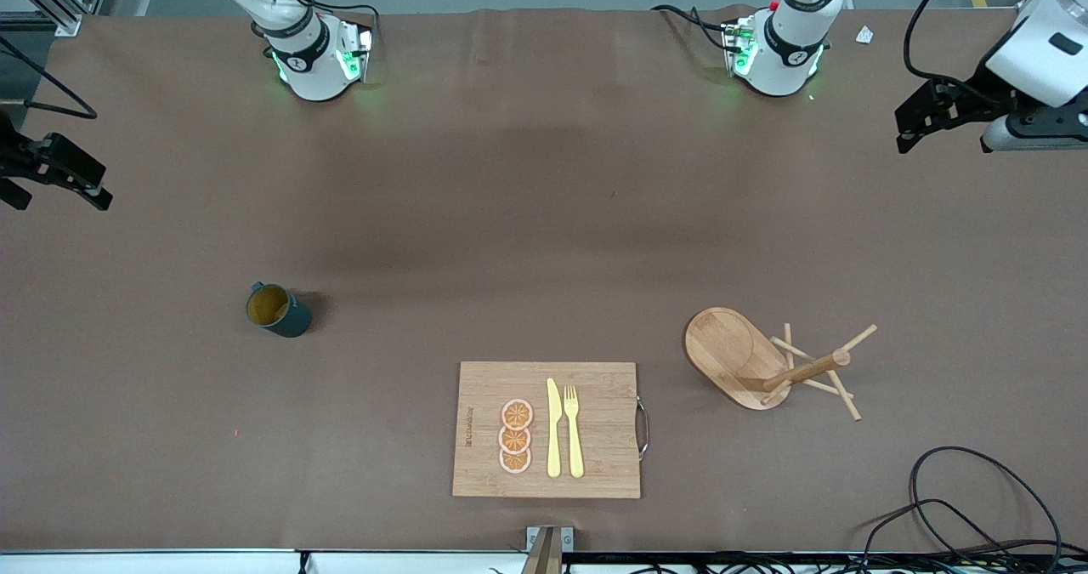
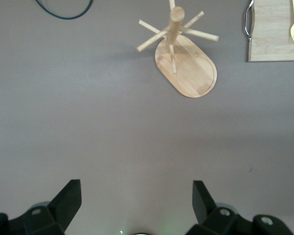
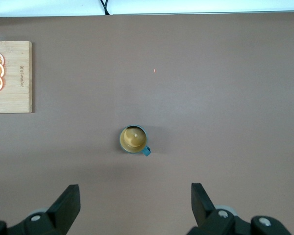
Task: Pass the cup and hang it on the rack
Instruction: 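Reach the open right gripper down over the teal mug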
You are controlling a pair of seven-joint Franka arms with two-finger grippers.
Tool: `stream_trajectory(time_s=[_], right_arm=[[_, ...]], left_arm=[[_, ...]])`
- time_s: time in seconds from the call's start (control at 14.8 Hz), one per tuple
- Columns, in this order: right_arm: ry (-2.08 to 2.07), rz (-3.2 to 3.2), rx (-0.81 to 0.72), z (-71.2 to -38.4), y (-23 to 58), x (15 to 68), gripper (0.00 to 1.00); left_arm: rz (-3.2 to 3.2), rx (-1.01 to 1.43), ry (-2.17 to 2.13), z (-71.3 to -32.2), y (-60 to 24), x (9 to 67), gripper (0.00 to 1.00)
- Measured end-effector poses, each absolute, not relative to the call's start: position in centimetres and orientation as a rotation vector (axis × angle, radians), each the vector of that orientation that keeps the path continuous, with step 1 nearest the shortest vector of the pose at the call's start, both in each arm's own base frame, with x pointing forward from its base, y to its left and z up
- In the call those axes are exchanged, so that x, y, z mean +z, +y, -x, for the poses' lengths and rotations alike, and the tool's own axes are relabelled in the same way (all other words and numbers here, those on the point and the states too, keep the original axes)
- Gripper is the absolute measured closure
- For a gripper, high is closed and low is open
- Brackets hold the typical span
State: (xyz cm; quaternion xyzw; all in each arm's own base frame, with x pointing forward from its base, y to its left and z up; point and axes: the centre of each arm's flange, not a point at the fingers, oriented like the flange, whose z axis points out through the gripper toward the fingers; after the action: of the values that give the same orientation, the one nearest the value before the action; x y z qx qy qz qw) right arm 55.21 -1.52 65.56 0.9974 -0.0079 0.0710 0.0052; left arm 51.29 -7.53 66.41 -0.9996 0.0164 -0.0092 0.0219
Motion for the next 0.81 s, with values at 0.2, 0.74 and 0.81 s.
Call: stream_trajectory(time_s=[0.2, 0.74, 0.81], right_arm=[[-0.025, -3.122, 0.232, -55.2, -1.5, 65.9, 0.00], [-0.002, -3.135, 0.114, -57.4, -0.9, 61.8, 0.00], [0.010, -3.139, 0.074, -58.2, -0.5, 60.2, 0.00]], left_arm=[[3.098, -0.032, 0.045, -51.3, -7.3, 66.6, 0.00], [3.098, -0.033, 0.024, -51.5, -6.6, 66.8, 0.00], [3.099, -0.032, 0.020, -51.5, -6.5, 66.8, 0.00]])
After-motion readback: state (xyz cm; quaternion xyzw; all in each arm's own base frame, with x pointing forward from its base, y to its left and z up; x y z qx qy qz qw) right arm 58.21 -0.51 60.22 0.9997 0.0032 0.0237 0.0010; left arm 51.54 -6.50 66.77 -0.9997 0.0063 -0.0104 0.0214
